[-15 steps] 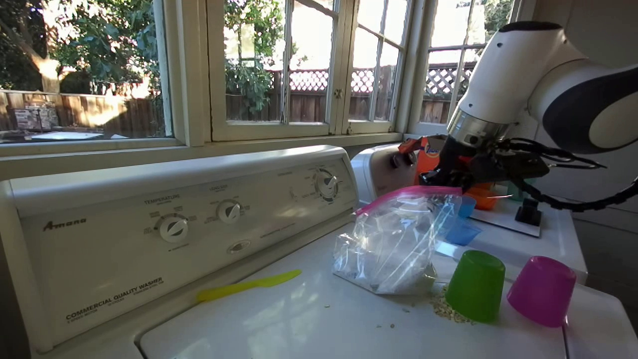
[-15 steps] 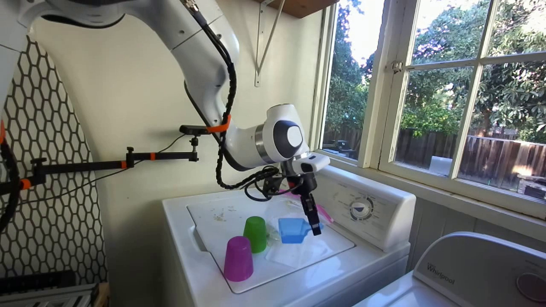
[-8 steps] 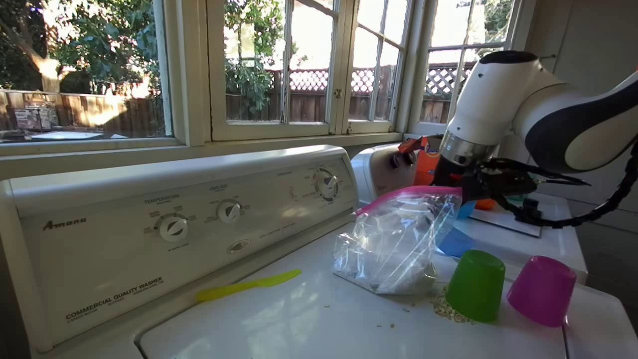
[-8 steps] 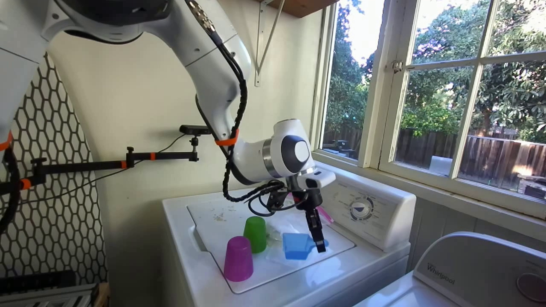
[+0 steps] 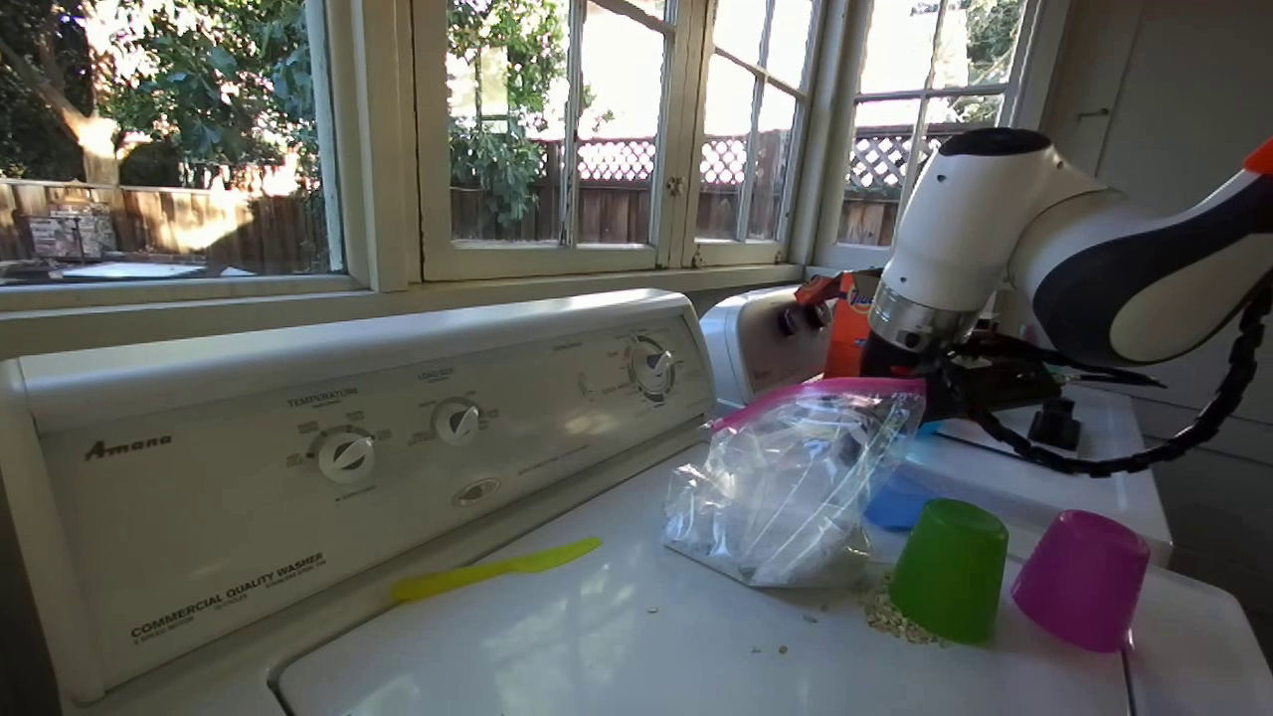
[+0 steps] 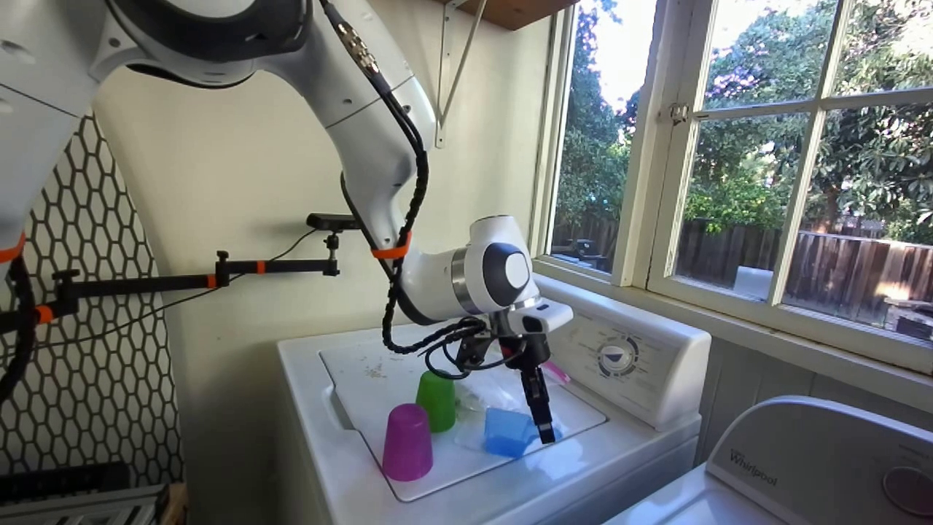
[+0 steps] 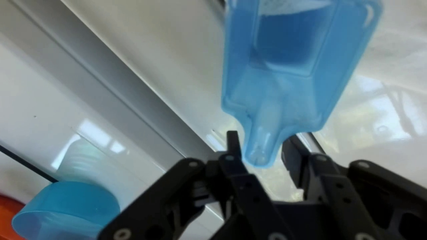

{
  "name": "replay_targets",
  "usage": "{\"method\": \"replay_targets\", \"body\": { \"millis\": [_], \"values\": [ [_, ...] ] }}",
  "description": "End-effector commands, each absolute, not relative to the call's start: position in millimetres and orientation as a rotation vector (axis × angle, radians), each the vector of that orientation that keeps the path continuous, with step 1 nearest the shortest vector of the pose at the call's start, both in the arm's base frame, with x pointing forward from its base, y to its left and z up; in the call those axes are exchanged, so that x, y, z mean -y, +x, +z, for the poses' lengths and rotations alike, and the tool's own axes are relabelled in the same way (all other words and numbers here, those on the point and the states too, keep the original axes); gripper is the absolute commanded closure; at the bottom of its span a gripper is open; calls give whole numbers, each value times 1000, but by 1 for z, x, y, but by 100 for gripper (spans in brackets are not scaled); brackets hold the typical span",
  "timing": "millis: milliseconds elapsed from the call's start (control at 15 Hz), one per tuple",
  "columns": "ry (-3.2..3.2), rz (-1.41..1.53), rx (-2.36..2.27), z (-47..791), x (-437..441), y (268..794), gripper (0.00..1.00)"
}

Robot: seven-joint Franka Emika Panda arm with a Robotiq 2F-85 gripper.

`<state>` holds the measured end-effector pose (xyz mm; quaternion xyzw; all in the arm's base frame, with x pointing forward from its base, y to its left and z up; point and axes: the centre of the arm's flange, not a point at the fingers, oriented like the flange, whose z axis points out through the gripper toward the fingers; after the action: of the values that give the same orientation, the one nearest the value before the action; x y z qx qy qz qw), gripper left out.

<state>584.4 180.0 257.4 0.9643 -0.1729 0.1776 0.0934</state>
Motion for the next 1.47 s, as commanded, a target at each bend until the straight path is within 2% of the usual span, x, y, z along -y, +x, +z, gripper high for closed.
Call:
{"method": "replay_targets", "body": {
  "millis": [0,267,667,1333,1400],
  "values": [
    [2861,572,537,273,-189,583,30],
    [2877,660,559,311,-191,577,1],
    [2886,729,600,368,-174,561,0],
    [2951,551,351,424,-131,495,0],
    [2942,591,390,410,-146,522,0]
  ]
}}
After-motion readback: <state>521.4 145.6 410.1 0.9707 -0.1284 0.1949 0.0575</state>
